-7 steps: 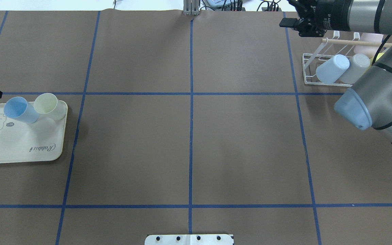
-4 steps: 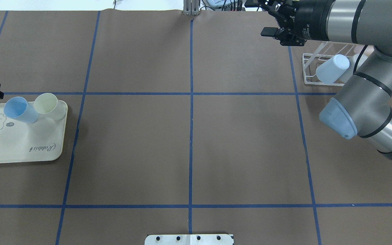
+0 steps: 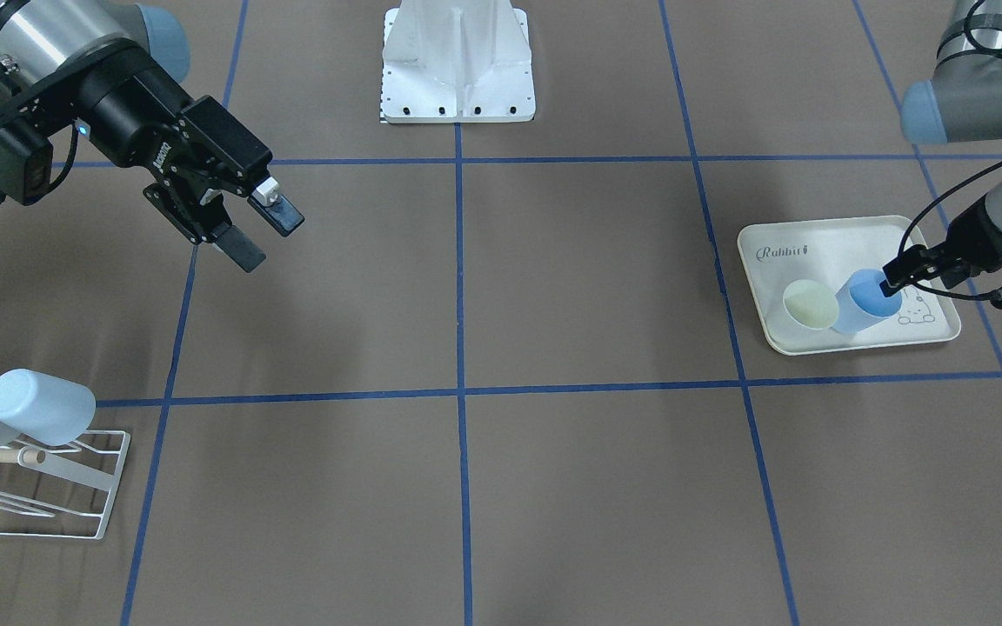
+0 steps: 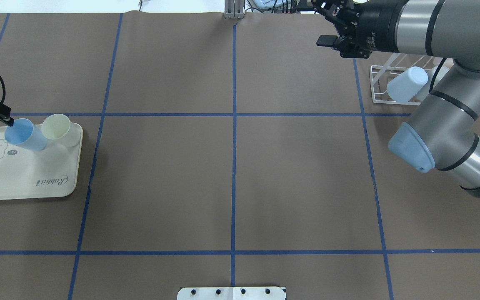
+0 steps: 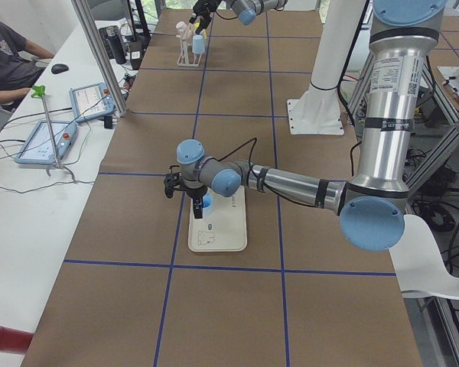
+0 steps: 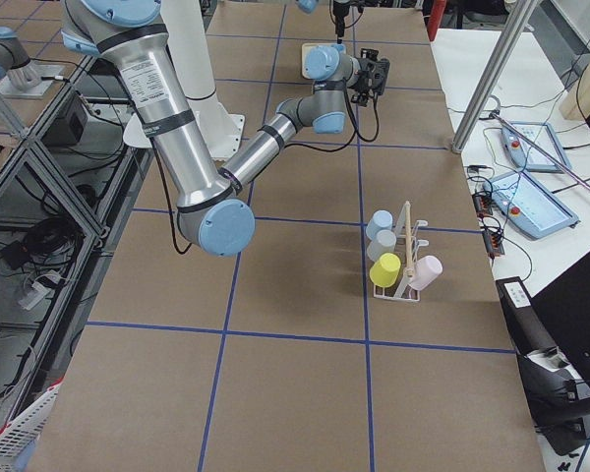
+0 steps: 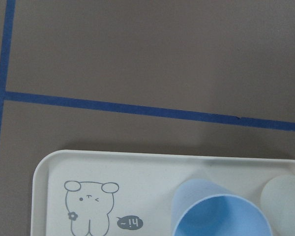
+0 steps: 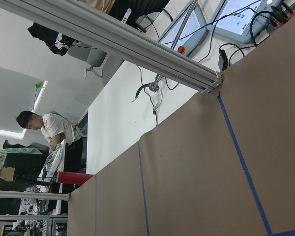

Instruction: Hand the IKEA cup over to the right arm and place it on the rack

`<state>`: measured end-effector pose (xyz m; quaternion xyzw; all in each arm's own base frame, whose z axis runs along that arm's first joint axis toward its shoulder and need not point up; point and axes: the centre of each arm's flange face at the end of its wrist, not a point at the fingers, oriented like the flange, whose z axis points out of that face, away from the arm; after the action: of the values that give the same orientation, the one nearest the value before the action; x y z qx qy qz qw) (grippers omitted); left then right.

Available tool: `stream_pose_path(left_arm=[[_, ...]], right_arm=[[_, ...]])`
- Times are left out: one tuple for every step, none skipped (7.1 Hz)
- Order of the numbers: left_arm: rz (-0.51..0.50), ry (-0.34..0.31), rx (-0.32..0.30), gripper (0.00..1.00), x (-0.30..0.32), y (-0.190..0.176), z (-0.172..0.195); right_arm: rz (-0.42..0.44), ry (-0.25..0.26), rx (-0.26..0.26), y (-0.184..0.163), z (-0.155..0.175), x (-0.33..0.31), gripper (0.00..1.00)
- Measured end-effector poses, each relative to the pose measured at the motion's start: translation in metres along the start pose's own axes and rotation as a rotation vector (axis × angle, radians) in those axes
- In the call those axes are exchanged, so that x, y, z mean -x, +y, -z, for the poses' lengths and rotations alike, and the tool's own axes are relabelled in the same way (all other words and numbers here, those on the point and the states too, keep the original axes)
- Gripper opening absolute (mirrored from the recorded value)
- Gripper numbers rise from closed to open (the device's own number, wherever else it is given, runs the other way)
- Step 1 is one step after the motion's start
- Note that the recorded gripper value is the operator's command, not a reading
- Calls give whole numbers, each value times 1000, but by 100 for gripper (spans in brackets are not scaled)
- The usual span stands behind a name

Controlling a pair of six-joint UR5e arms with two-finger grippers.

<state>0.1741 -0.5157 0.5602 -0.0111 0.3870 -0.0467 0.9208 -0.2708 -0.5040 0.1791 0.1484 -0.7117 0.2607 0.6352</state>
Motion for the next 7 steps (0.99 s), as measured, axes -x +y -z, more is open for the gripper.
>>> stream_pose_path(left_arm=[[-9, -12, 2, 93, -1, 2, -9], [-18, -26, -1, 55, -2, 3, -16], [-23, -32, -1, 27, -3, 4, -20], [-25, -33, -1, 23, -4, 4, -22], [-27, -31, 0, 23, -6, 4, -22], [-27, -29, 1, 2, -7, 4, -22], [-29, -28, 1, 0, -7, 4, -21]], right_arm=[[0, 0, 0, 0, 0, 0, 100], [0, 0, -1, 0, 0, 0, 100], [0, 0, -1, 0, 0, 0, 100], [0, 0, -1, 0, 0, 0, 100], [0, -1, 0, 0, 0, 0, 100], [1, -2, 0, 0, 1, 1, 100], [1, -3, 0, 1, 1, 1, 100]])
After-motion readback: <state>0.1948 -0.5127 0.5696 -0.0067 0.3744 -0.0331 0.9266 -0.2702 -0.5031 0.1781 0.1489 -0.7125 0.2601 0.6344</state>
